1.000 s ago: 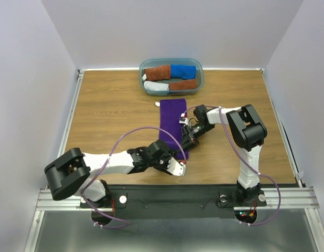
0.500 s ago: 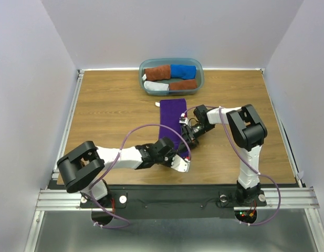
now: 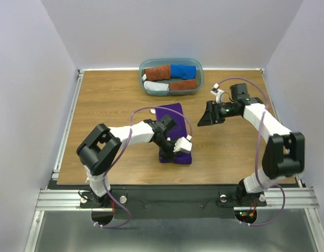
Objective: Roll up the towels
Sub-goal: Roll the towel
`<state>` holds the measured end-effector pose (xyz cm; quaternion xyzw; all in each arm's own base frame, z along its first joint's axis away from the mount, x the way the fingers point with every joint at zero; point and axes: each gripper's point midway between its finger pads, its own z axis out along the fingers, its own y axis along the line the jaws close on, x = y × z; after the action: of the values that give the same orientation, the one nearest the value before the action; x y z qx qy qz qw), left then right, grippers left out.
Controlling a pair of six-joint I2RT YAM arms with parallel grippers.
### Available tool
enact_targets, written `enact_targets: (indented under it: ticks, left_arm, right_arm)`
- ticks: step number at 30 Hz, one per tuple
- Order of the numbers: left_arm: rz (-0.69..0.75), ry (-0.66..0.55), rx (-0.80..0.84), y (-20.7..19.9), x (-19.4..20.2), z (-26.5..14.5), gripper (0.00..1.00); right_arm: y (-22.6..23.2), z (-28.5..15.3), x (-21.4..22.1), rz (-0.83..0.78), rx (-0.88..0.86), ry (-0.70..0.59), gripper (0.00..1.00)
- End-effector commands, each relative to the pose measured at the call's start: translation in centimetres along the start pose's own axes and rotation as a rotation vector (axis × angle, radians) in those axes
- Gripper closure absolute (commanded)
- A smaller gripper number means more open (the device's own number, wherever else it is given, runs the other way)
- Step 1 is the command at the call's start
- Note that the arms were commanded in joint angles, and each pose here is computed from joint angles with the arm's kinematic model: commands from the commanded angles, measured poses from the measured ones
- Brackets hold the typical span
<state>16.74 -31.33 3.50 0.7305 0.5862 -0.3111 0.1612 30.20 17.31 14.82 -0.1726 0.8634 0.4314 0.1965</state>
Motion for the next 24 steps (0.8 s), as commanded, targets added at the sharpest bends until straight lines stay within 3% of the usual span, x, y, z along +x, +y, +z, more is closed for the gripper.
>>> enact_targets:
  ticks: [1,6,14,19,24]
  left_arm:
    - [-0.242,-0.025,0.233,-2.8,1.3,-0.6,0.83]
    - [-0.357,-0.072,0.361,-2.4,1.4,-0.4,0.83]
    - [-0.513,-0.077,0.452,-0.6,3.4,0.8,0.82]
    - [-0.574,-0.035,0.455,0.4,5.1,1.4,0.81]
    - [-0.607,-0.002,0.449,1.0,6.2,1.4,0.81]
  right_arm:
    - [1.6,-3.0,-0.7,-0.249,0.106,-0.095,0.18]
    - [3.6,-5.7,1.4,-0.424,0.141,-0.071,0.0]
    - [5.0,-2.1,6.8,-0.687,0.204,0.141,0.07]
    - [4.1,0.8,6.0,-0.837,0.282,0.171,0.12]
    - [6.7,5.4,6.1,-1.014,0.279,0.139,0.16]
